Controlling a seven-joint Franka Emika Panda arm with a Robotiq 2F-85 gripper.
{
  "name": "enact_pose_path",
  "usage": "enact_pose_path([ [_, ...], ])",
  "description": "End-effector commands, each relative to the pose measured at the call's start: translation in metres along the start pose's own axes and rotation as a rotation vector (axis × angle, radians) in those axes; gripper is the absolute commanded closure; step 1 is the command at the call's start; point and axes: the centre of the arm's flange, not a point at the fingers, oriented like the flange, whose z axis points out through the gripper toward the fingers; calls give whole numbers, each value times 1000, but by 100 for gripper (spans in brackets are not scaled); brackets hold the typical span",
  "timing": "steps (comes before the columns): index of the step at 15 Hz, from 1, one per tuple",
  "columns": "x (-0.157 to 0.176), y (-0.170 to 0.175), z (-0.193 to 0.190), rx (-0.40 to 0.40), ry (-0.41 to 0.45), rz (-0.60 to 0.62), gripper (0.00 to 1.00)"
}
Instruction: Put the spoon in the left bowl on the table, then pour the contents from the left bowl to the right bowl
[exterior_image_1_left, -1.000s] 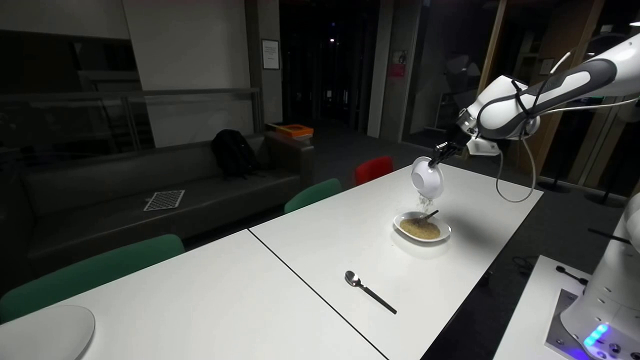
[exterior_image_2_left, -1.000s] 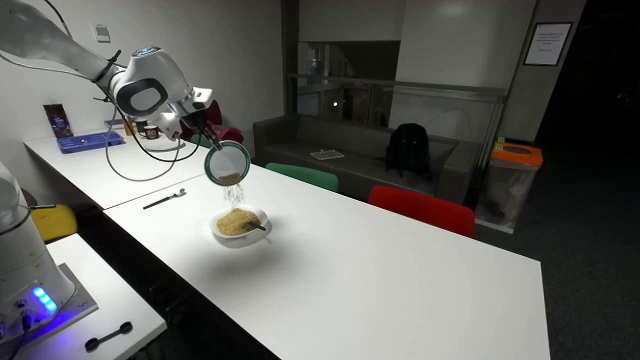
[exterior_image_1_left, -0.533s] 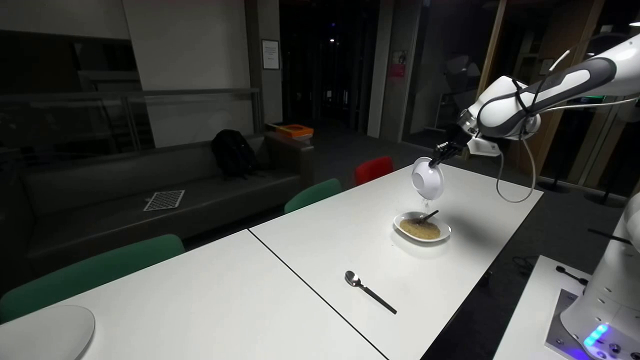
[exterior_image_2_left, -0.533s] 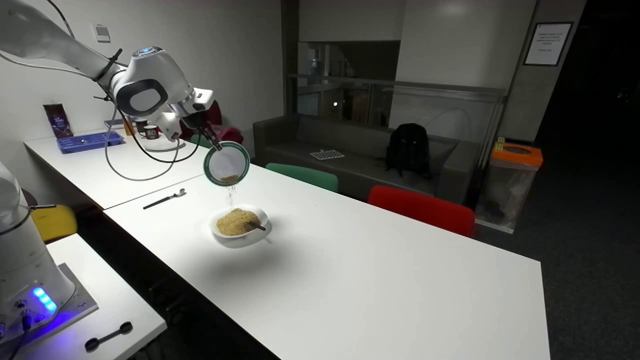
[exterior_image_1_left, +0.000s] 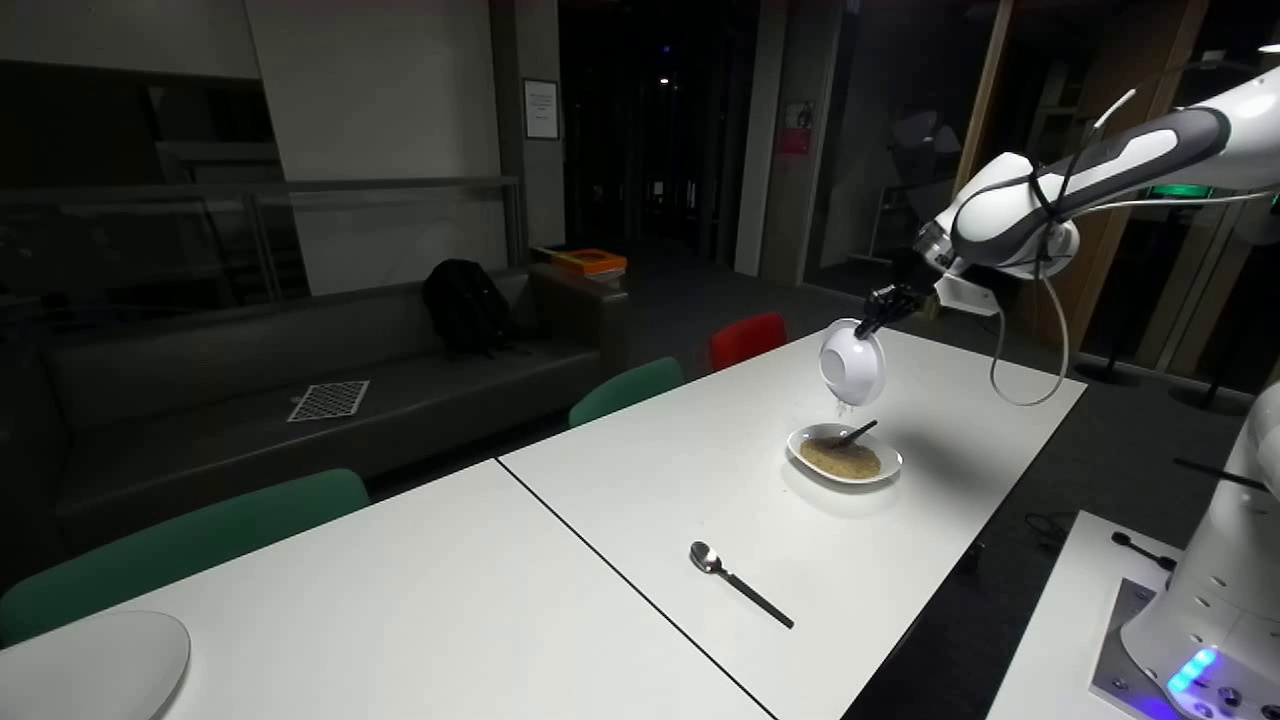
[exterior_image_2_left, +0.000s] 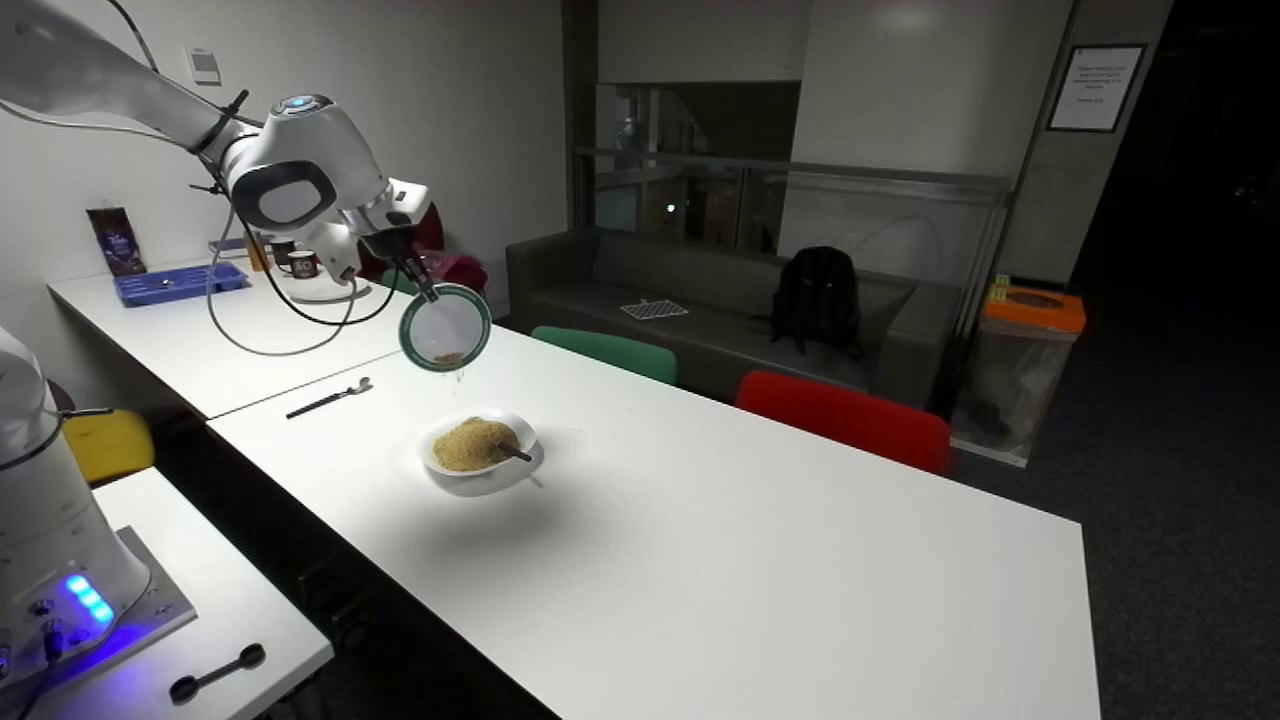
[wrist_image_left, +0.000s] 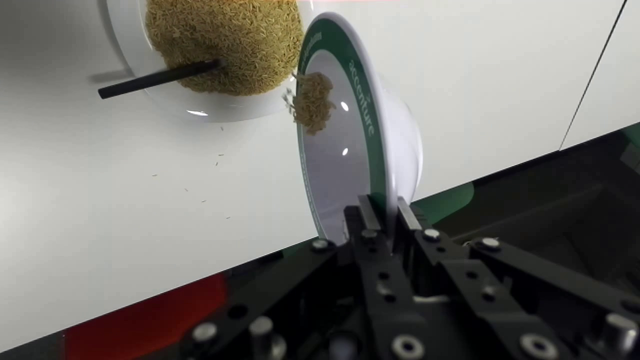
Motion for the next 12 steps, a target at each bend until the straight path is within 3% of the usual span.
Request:
enact_pose_path([
  [1,9,12,-14,54,-7,3,97],
  [12,20,35,-22,138,-42,45,97],
])
